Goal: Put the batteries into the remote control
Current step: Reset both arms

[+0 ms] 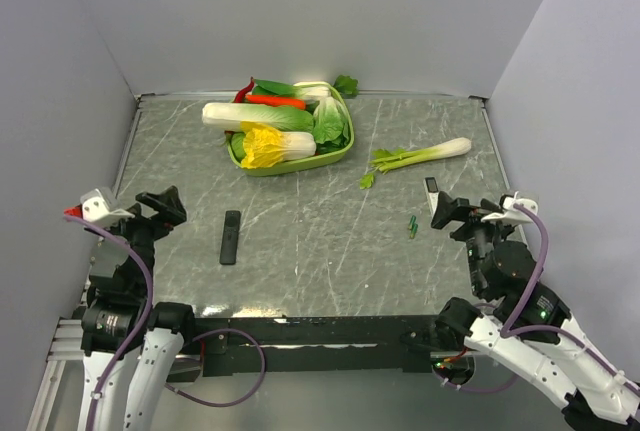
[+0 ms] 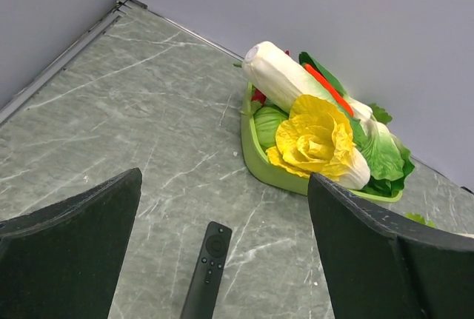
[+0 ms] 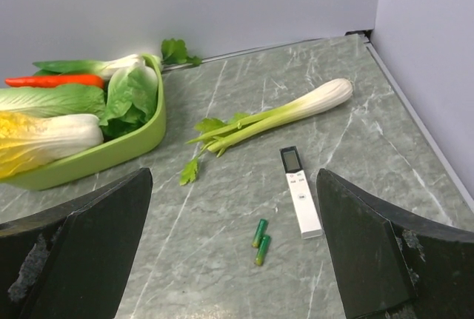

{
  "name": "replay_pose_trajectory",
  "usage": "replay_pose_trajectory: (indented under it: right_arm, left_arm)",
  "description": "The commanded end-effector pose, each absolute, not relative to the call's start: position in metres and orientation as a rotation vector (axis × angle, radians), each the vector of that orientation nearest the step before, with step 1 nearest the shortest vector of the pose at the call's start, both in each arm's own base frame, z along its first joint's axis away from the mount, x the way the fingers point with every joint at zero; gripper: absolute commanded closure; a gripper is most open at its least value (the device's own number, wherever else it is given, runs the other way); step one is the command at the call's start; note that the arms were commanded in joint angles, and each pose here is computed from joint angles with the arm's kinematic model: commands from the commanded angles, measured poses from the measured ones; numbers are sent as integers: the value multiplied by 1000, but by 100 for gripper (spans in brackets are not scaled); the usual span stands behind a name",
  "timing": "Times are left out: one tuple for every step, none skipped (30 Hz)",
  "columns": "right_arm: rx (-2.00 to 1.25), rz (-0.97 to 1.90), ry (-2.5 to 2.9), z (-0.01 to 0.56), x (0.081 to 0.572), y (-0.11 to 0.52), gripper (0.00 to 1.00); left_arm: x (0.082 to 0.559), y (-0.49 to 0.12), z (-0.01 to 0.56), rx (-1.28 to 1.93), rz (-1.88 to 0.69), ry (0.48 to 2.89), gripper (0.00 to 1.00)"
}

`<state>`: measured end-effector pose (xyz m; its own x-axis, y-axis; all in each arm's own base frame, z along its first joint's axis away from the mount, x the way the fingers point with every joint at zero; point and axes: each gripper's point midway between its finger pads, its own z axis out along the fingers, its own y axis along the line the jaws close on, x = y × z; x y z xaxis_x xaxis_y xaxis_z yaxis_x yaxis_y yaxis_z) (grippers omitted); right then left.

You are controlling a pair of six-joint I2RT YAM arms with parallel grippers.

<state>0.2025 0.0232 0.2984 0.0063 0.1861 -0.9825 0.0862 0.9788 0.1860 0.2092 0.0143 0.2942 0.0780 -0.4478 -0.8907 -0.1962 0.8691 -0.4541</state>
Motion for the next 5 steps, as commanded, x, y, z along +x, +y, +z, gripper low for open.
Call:
replay_pose_trajectory:
  right_arm:
    - [239, 55, 1549, 302, 200, 14, 0]
    - [236, 49, 1554, 300, 199, 13, 0]
    - [240, 48, 1551, 301, 198, 12, 0]
    - [240, 46, 1552, 301, 198, 11, 0]
    - [241, 42, 1552, 301, 197, 10, 1]
  left_arm:
    - [201, 18, 314, -546, -216, 1436, 3]
    - [201, 17, 314, -543, -220, 1432, 3]
    - [201, 17, 315, -543, -222, 1428, 3]
    - [200, 18, 316, -546, -222, 1423, 3]
    - [200, 18, 316, -549, -220, 1423, 3]
